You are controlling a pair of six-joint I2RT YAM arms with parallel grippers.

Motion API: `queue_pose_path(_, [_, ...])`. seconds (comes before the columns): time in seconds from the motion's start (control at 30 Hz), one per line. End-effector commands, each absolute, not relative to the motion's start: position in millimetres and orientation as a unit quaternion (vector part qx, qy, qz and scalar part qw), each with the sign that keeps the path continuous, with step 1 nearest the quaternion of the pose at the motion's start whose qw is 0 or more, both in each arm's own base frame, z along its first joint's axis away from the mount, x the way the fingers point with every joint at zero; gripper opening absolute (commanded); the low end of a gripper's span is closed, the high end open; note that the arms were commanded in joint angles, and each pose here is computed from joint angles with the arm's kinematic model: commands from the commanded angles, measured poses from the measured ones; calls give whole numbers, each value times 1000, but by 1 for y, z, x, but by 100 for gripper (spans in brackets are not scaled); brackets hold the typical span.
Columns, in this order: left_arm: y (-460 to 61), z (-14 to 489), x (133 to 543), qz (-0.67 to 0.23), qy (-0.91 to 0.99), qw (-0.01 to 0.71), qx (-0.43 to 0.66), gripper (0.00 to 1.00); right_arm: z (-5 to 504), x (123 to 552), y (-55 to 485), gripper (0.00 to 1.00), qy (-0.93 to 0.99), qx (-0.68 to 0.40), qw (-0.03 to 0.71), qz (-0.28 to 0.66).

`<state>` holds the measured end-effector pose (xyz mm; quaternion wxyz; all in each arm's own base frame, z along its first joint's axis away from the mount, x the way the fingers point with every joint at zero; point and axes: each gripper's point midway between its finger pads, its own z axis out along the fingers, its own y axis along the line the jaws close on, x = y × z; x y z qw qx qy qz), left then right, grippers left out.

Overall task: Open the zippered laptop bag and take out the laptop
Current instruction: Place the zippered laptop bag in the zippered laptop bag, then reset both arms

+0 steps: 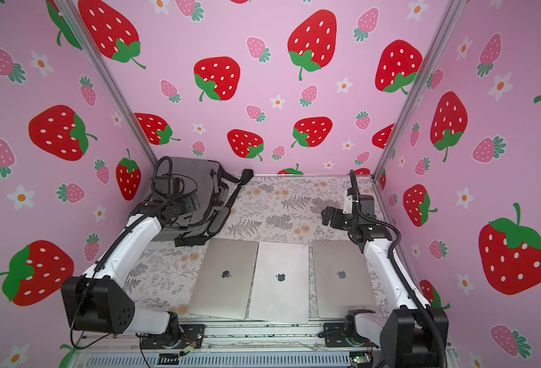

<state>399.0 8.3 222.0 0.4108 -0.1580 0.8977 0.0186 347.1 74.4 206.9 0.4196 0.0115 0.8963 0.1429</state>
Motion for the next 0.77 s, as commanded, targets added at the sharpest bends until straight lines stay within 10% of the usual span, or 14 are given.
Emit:
queue_pose_path(0.0, [16, 204, 394, 33, 884, 437, -161, 96, 209, 350, 24, 100, 882, 29, 470, -6])
queue_pose_path(0.73, [41, 103, 390, -12, 875, 470, -116, 99, 128, 366, -34, 100, 845, 36, 497, -196])
